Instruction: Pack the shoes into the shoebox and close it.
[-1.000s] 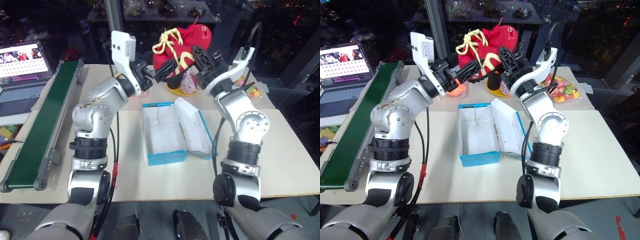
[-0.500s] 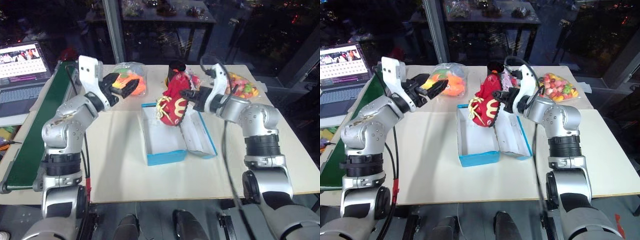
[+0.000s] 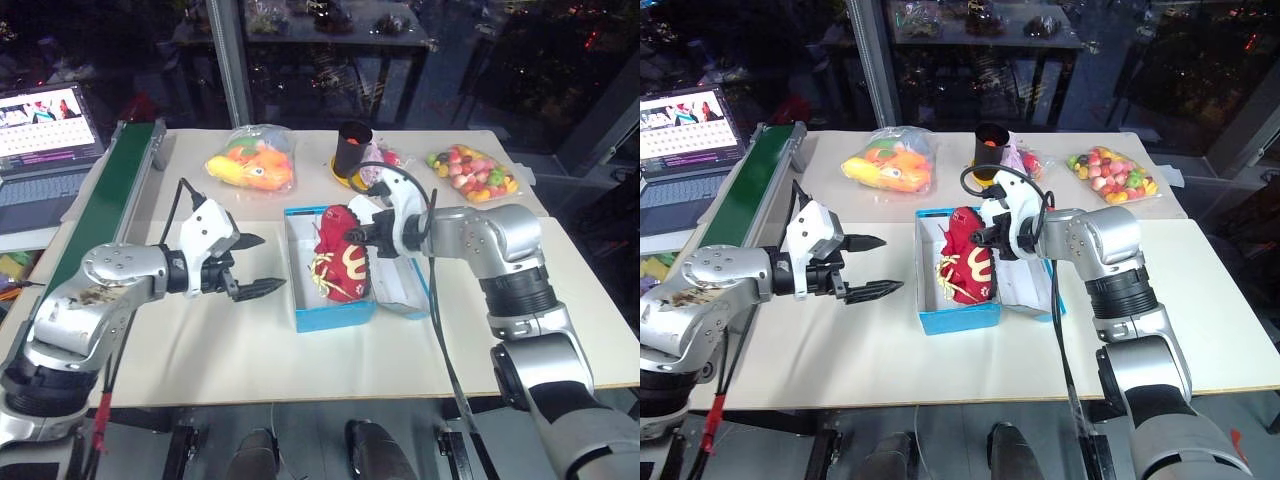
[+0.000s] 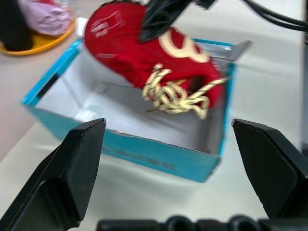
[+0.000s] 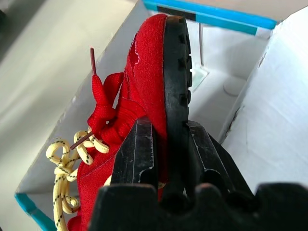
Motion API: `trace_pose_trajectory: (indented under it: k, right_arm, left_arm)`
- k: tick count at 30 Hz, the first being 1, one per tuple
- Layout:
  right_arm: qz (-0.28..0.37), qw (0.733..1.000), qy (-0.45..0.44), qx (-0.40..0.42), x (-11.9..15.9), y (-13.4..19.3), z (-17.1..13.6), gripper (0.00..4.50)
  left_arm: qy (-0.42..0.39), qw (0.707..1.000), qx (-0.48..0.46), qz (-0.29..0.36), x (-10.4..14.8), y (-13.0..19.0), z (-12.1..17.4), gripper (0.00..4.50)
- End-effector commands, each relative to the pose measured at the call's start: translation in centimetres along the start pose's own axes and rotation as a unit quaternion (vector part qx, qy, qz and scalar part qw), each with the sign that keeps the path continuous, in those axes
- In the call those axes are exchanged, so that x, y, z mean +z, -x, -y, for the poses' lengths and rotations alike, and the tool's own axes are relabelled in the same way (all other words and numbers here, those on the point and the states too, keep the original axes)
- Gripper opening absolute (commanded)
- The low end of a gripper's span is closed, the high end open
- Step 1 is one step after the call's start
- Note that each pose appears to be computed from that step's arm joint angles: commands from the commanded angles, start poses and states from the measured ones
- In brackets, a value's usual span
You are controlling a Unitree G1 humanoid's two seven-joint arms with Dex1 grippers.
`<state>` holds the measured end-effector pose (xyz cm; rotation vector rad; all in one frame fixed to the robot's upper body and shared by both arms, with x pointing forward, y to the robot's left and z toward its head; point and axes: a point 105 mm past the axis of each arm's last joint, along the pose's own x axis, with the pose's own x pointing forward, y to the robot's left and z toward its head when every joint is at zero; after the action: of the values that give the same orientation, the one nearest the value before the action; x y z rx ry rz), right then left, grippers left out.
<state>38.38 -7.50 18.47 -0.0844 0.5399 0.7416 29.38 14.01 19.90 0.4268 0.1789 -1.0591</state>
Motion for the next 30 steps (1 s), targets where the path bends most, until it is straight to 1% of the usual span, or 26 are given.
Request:
trace_pose_trajectory:
  k: [1, 4, 8, 11, 13, 16, 18, 21, 22, 24, 27, 28, 30]
  right_arm:
    - [-0.006, 1.0, 0.021, -0.007, 0.2, 0.1, 0.1, 0.32]
    - [-0.031, 0.999, 0.01, -0.009, -1.4, -0.8, 0.6, 0.32]
    - [-0.069, 0.997, -0.002, -0.037, -4.2, -1.7, 3.4, 0.32]
    - [-0.096, 0.993, -0.003, -0.069, -6.1, -2.4, 6.0, 0.32]
    - [-0.109, 0.991, 0.013, -0.079, -7.0, -2.7, 6.9, 0.32]
    - [-0.119, 0.989, 0.026, -0.078, -7.7, -3.3, 7.4, 0.32]
    - [-0.112, 0.99, 0.041, -0.078, -7.2, -3.8, 7.4, 1.31]
    - [-0.084, 0.992, 0.06, -0.074, -5.2, -4.2, 7.0, 2.11]
    - [-0.079, 0.992, 0.063, -0.073, -4.9, -4.3, 6.9, 2.52]
    - [-0.068, 0.993, 0.069, -0.074, -4.1, -4.3, 6.8, 3.2]
    - [-0.039, 0.992, 0.087, -0.081, -1.7, -3.8, 6.6, 4.22]
    - [-0.029, 0.992, 0.091, -0.085, -0.9, -3.6, 6.5, 4.46]
    - [-0.021, 0.991, 0.099, -0.092, -0.1, -3.3, 6.5, 4.46]
  left_arm:
    - [-0.015, 1.0, -0.007, 0.005, 0.8, 0.3, 0.4, 4.5]
    - [-0.011, 1.0, -0.011, 0.006, 0.7, 0.3, 0.8, 4.5]
    - [0.007, 1.0, 0.003, 0.016, 0.8, 0.4, 1.2, 4.5]
    - [0.021, 1.0, 0.004, 0.015, 0.3, 0.7, 2.3, 4.5]
    - [0.025, 1.0, 0.004, 0.014, 0.2, 0.7, 2.9, 4.5]
    - [0.03, 0.999, 0.013, 0.012, 0.2, 1.0, 3.0, 4.5]
    - [0.029, 0.999, 0.019, 0.006, 0.1, 1.2, 2.8, 4.5]
    - [0.028, 0.999, 0.02, 0.003, 0.1, 1.3, 2.8, 4.5]
    - [0.028, 0.999, 0.019, 0.003, 0.1, 1.3, 2.8, 4.5]
    - [0.029, 0.999, 0.021, 0.003, 0.2, 1.4, 2.7, 4.5]
    - [0.028, 0.999, 0.017, 0.002, 0.1, 1.3, 2.6, 4.5]
    - [0.028, 0.999, 0.015, 0.002, 0.1, 1.2, 2.5, 4.5]
    - [0.027, 1.0, 0.013, 0.003, 0.1, 1.1, 2.5, 4.5]
